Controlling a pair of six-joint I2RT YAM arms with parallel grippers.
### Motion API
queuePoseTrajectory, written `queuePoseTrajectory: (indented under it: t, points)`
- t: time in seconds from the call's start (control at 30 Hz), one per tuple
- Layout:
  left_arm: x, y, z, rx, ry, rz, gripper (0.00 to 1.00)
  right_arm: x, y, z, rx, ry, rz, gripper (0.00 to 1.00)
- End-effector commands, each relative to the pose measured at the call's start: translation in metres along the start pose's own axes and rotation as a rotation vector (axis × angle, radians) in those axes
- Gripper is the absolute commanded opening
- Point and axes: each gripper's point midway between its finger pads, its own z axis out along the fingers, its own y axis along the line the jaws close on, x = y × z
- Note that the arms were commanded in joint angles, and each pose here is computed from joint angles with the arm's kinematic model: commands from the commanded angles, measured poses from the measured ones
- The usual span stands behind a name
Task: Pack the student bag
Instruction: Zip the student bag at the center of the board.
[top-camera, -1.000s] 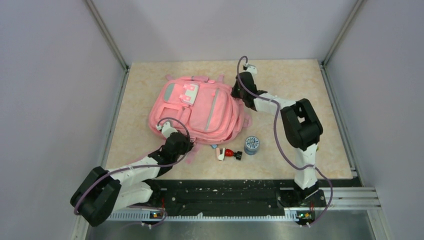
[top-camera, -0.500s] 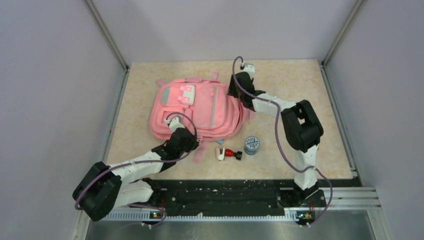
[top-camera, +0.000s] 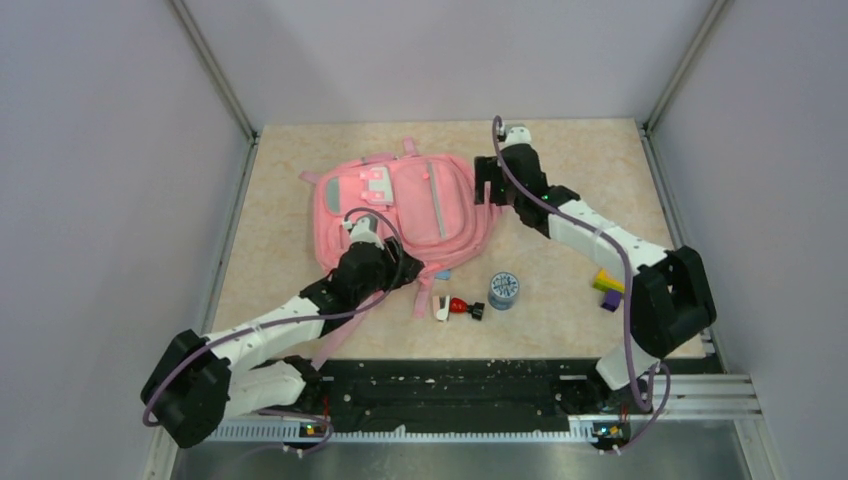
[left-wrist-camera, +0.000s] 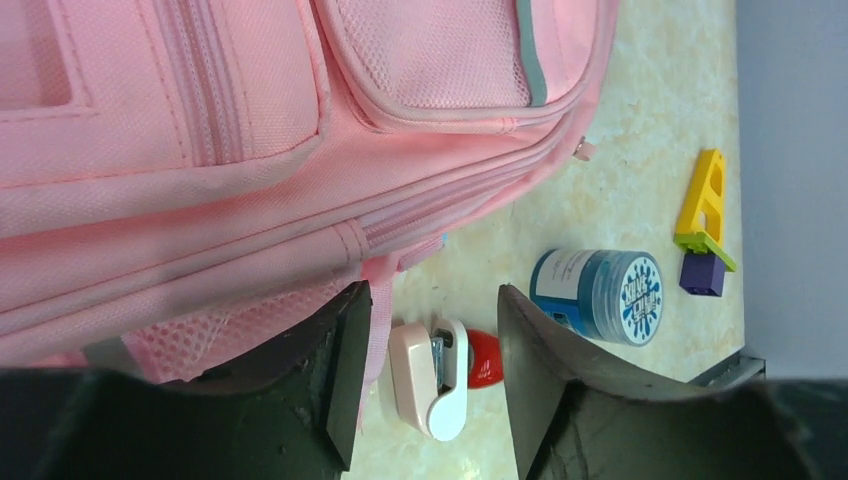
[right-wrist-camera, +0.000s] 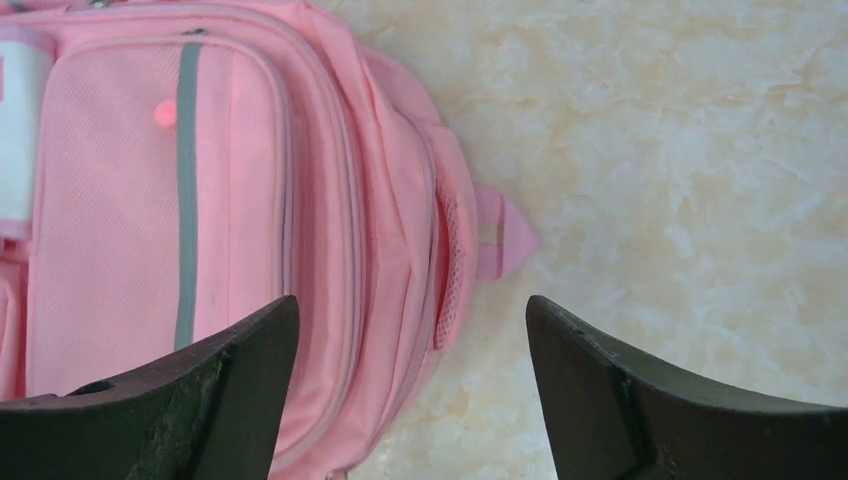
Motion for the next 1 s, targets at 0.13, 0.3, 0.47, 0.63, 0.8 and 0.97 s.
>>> queuePoseTrajectory:
  t: [0.13,0.3,0.47,0.63,0.8,0.97]
  points:
    - [-0.006,0.011,-0.039,0.008,-0.055,-0.037,0.62,0.027,0.058,-0.084,-0.339,-0.006,-0.152,0.76]
    - [-0.004,0.033,-0.056,-0.054,-0.084,-0.069,0.68,0.053,0.1,-0.124,-0.516,-0.016,-0.174,0.68]
    - [0.005,0.054,-0.056,-0.125,-0.083,-0.101,0.76,0.087,0.145,-0.139,-0.646,-0.027,-0.206,0.65]
    - [0.001,0.058,-0.053,-0.134,-0.124,-0.132,0.84,0.119,0.168,-0.126,-0.675,0.01,-0.229,0.61]
    - [-0.007,0.076,-0.052,-0.195,-0.195,-0.16,0.86,0.137,0.172,-0.104,-0.611,0.007,-0.28,0.58]
    - [-0.012,0.084,-0.048,-0.216,-0.232,-0.177,0.87,0.153,0.175,-0.082,-0.553,0.013,-0.309,0.54]
